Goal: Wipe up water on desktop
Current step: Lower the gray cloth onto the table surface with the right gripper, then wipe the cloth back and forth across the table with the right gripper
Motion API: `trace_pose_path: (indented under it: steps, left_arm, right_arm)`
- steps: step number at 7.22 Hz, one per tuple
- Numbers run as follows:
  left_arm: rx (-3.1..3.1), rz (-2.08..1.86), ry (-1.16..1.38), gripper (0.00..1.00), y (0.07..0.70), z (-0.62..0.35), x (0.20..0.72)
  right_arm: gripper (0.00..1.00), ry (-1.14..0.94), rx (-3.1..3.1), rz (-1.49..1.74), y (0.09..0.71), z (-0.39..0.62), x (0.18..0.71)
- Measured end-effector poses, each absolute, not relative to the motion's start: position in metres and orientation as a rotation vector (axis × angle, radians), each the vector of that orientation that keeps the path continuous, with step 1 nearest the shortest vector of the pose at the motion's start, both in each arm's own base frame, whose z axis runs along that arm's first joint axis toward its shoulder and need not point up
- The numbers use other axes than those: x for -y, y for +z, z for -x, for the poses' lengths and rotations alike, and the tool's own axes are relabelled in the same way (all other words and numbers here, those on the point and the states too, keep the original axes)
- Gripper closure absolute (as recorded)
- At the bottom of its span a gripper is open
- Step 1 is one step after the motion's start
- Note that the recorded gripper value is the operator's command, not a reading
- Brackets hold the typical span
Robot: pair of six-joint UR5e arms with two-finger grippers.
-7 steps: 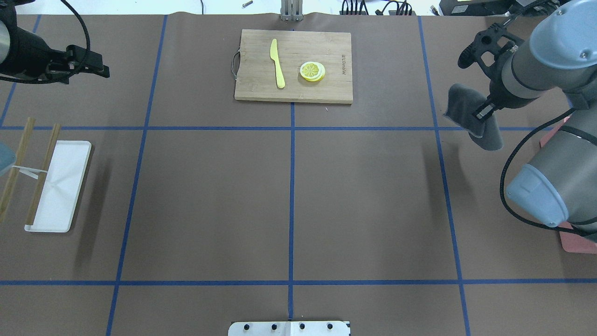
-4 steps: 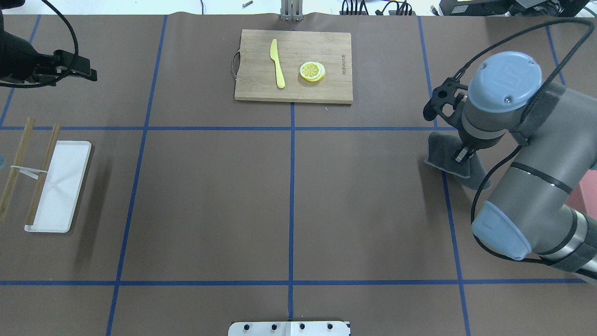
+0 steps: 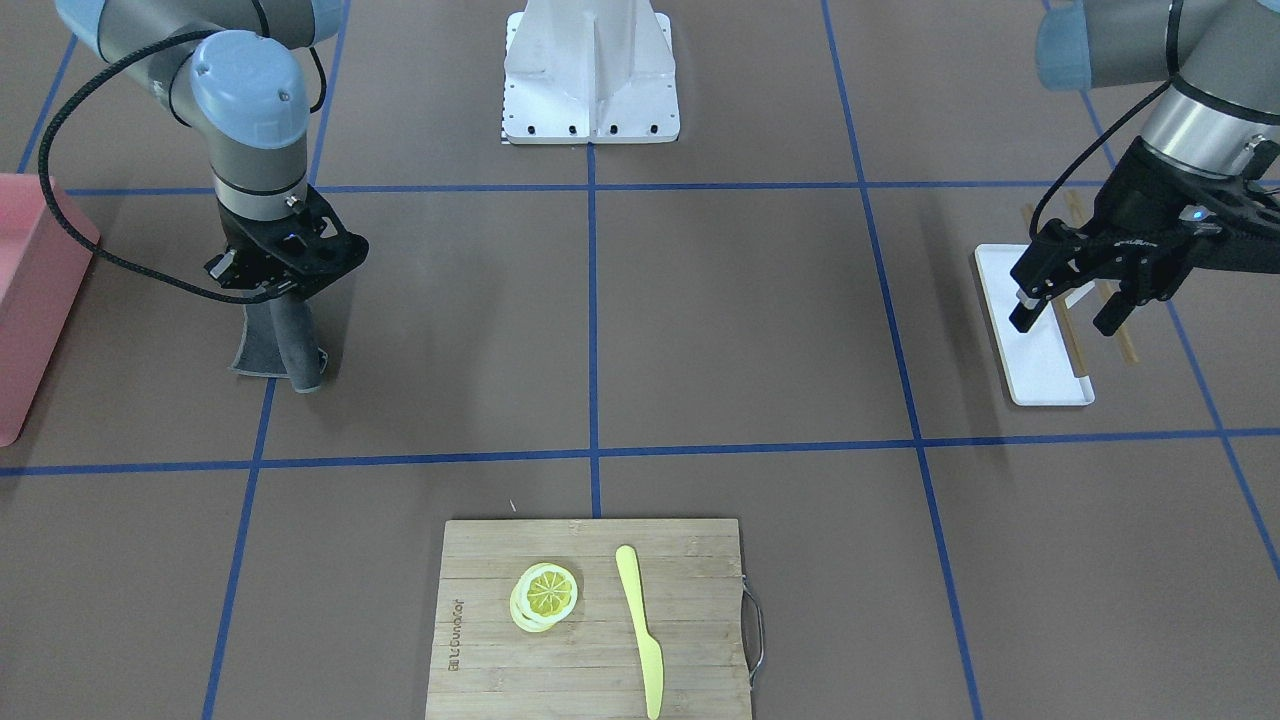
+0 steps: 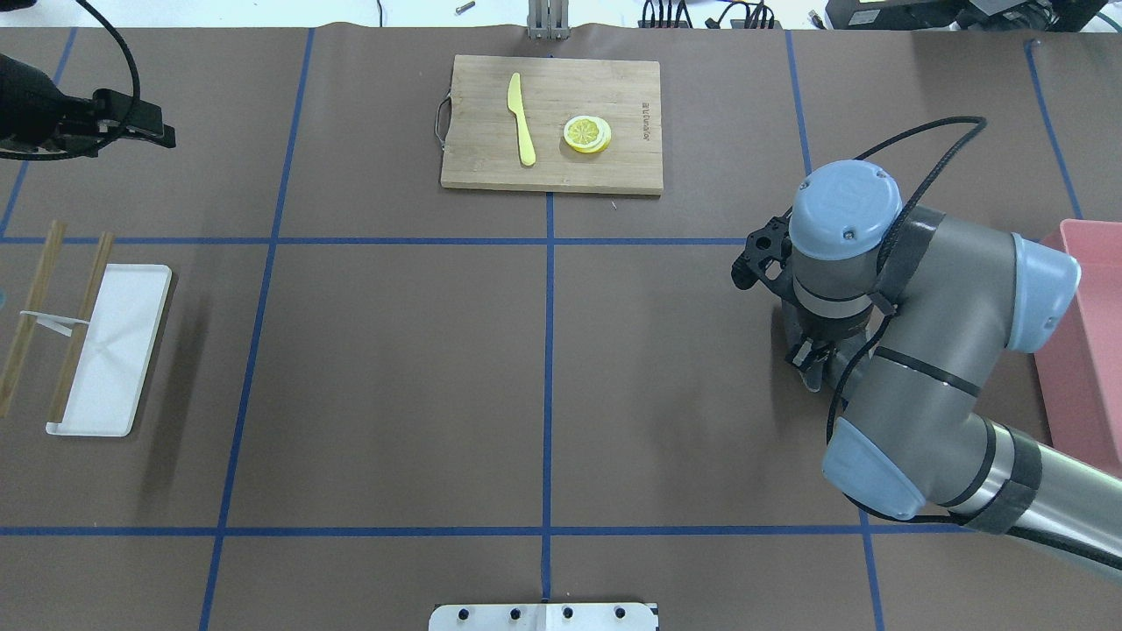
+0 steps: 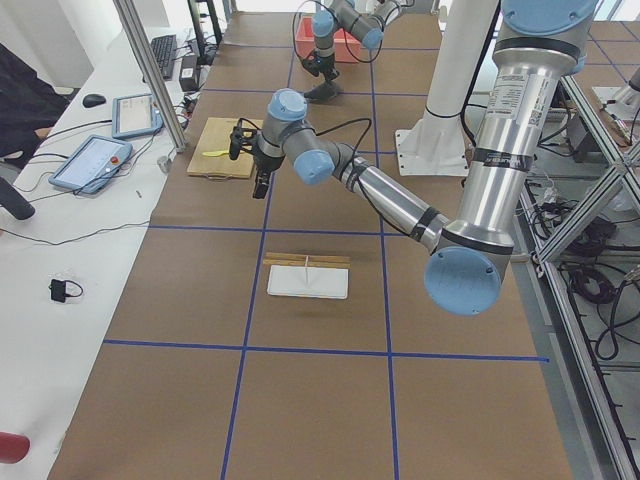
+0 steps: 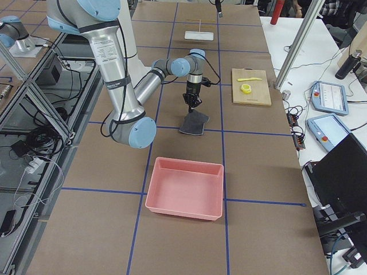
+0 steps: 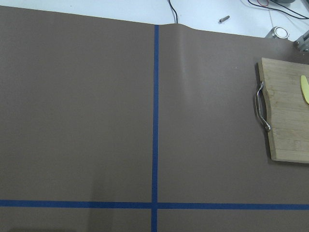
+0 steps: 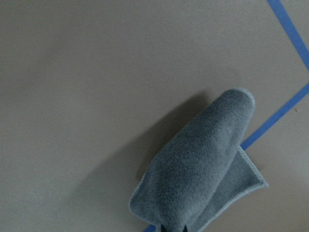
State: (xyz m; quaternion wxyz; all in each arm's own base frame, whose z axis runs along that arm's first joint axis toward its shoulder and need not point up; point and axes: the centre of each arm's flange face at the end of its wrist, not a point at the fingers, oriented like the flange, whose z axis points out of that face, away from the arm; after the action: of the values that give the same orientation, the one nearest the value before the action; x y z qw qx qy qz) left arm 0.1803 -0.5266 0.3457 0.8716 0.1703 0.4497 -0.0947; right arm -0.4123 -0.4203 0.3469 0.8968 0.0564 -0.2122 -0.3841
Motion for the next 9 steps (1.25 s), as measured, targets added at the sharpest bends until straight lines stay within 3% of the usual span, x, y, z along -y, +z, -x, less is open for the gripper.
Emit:
trace_pose_path:
  steps: [6, 9]
  left_arm:
    - [-0.922, -0.362, -0.208, 0.02, 0.361, -0.187, 0.54]
    - [-0.916, -0.359, -0.212, 0.02, 0.364, -0.189, 0.542]
  right_arm:
    - [1.0, -0.66, 0.755, -0.092, 0.3, 0.512, 0.337]
    - [1.0, -0.617, 0.833, -0.092, 0.288, 0.515, 0.328]
